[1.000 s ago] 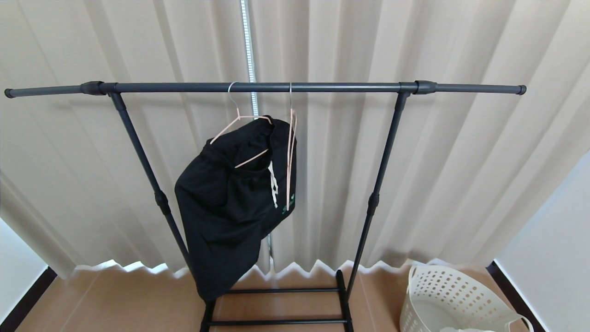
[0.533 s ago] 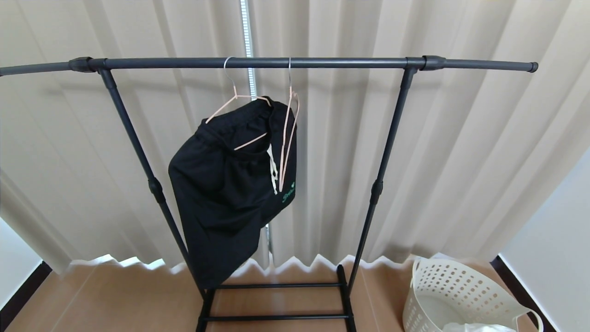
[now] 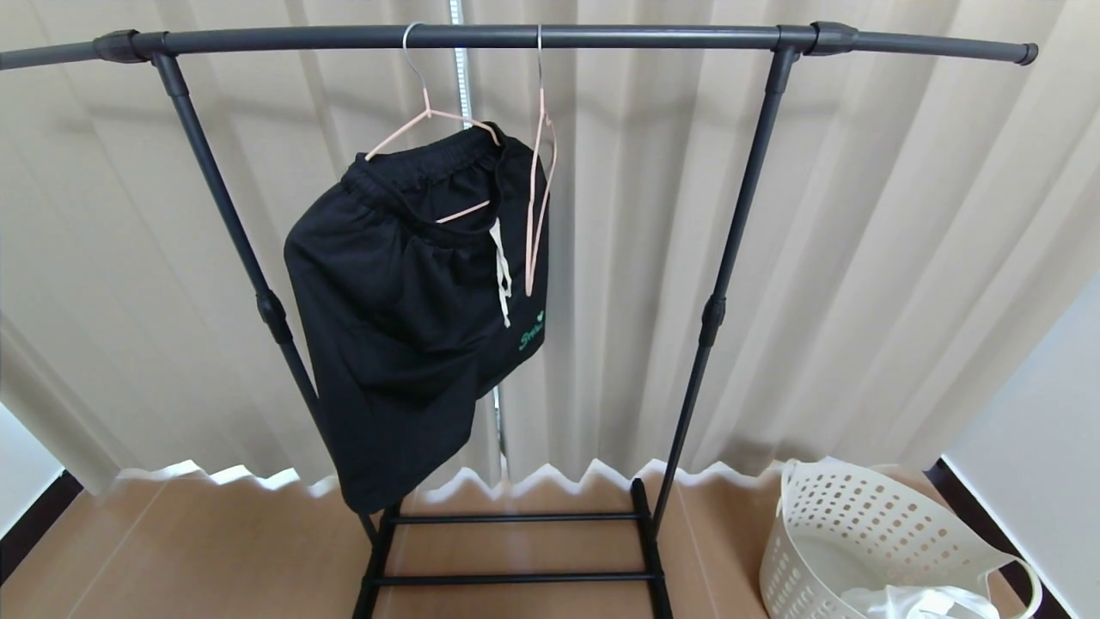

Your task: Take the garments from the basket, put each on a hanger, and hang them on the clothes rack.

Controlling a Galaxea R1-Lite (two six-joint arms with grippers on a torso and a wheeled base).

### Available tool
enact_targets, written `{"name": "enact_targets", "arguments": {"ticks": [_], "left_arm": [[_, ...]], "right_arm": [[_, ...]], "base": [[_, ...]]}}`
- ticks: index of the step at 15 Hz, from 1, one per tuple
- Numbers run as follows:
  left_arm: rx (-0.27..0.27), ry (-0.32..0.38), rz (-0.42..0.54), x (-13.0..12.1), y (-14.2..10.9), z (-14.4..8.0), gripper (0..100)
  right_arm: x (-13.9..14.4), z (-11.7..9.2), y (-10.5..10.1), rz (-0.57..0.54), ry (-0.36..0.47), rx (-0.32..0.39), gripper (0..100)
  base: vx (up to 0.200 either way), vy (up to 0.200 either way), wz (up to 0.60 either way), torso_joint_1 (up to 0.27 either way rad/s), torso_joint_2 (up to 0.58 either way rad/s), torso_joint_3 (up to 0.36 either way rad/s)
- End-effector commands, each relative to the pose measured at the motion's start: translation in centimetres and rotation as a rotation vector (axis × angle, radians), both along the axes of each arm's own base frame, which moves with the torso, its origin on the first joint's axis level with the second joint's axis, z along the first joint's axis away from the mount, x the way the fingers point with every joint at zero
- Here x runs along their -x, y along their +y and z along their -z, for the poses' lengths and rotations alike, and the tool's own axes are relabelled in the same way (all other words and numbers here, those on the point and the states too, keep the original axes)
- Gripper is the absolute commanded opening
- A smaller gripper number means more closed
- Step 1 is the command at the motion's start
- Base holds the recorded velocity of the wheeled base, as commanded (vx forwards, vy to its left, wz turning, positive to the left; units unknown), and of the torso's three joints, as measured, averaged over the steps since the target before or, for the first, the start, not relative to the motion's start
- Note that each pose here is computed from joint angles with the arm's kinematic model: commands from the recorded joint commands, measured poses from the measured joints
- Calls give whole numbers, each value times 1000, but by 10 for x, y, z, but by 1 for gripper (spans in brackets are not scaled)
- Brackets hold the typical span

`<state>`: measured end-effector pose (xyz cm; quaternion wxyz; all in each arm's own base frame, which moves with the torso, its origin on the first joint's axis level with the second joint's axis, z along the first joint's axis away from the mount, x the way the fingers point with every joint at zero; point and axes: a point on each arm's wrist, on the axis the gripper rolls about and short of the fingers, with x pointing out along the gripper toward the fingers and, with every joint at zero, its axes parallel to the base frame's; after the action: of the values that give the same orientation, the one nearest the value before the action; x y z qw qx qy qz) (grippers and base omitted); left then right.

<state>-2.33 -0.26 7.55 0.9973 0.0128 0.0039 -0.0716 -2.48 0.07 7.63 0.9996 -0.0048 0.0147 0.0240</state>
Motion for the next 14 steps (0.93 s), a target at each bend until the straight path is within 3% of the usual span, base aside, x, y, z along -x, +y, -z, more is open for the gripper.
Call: {"name": "enact_targets", "arguments": {"ticks": [1, 9, 12, 14], "left_arm": [[0, 1, 1, 0, 0, 0, 100], [0, 1, 1, 0, 0, 0, 100], [0, 1, -1, 0, 0, 0, 100], [0, 1, 1, 0, 0, 0, 100]], "right_arm": [[0, 0, 0, -1, 3, 1, 100], [0, 0, 0, 0, 1, 1, 100], [0, 0, 0, 0, 3, 1, 100], [0, 0, 0, 0, 3, 1, 100]], "base": [[0, 0, 0, -163, 510, 330], [0, 0, 0, -132, 478, 346], [0, 0, 0, -27, 158, 123], [0, 0, -600, -7, 36, 32]]}}
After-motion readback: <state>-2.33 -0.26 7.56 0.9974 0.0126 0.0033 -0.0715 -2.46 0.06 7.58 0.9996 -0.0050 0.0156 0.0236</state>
